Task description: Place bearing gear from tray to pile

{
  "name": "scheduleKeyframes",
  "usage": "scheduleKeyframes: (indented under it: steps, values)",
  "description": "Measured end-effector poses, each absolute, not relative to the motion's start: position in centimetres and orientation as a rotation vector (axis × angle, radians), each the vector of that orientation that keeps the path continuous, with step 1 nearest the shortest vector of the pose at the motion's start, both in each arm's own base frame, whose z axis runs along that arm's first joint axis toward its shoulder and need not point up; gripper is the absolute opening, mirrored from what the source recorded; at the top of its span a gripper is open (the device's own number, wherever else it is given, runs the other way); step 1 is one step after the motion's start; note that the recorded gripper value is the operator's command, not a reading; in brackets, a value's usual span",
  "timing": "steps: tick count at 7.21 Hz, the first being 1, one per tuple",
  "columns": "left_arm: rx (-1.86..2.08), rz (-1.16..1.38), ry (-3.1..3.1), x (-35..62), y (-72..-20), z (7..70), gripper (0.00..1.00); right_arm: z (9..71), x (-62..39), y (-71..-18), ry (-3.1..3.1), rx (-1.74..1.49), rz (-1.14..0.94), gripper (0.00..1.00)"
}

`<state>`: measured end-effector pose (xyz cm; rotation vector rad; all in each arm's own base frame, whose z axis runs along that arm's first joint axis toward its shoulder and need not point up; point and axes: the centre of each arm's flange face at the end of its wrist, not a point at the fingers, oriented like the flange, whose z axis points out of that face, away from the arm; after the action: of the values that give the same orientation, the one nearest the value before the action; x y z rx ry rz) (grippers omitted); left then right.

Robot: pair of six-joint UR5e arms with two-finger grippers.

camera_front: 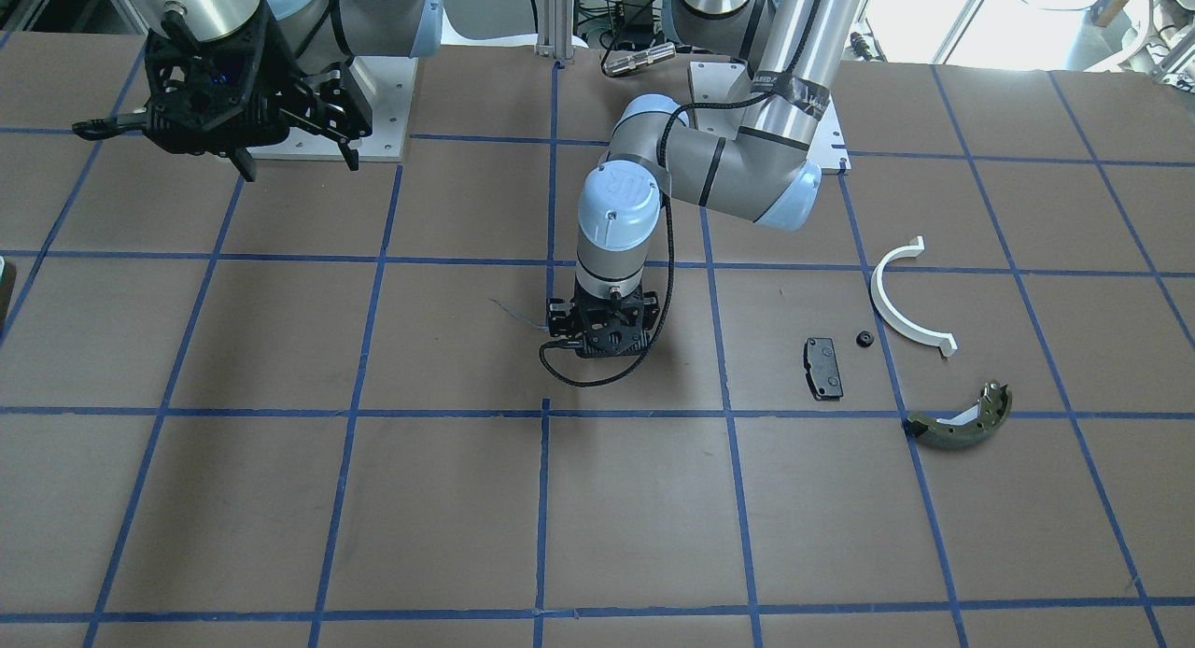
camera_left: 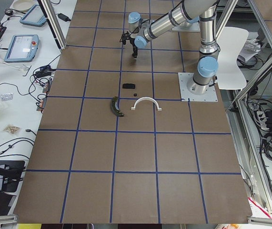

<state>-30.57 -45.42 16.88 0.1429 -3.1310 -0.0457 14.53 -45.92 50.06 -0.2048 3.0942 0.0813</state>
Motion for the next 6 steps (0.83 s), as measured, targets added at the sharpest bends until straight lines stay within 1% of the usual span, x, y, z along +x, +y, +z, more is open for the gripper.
scheduleKeyframes:
  steps: [1, 2, 3, 6]
  values:
    - [0.141, -0.034, -3.128, -30.65, -45.57, 16.64, 0.39, 50.17, 14.46, -46.01, 3.095, -0.205, 0.068, 1.00]
    - [0.140, -0.022, -3.125, -30.71, -45.73, 16.41, 0.11, 50.23, 14.43, -46.00, 3.096, -0.204, 0.064, 1.00]
    - [0.137, -0.014, -3.124, -30.75, -45.84, 16.28, 0.00, 50.24, 14.41, -45.98, 3.097, -0.202, 0.065, 1.00]
    - [0.129, 0.017, -3.117, -30.68, -46.30, 17.00, 0.00, 49.67, 14.18, -45.66, 3.117, -0.142, 0.067, 1.00]
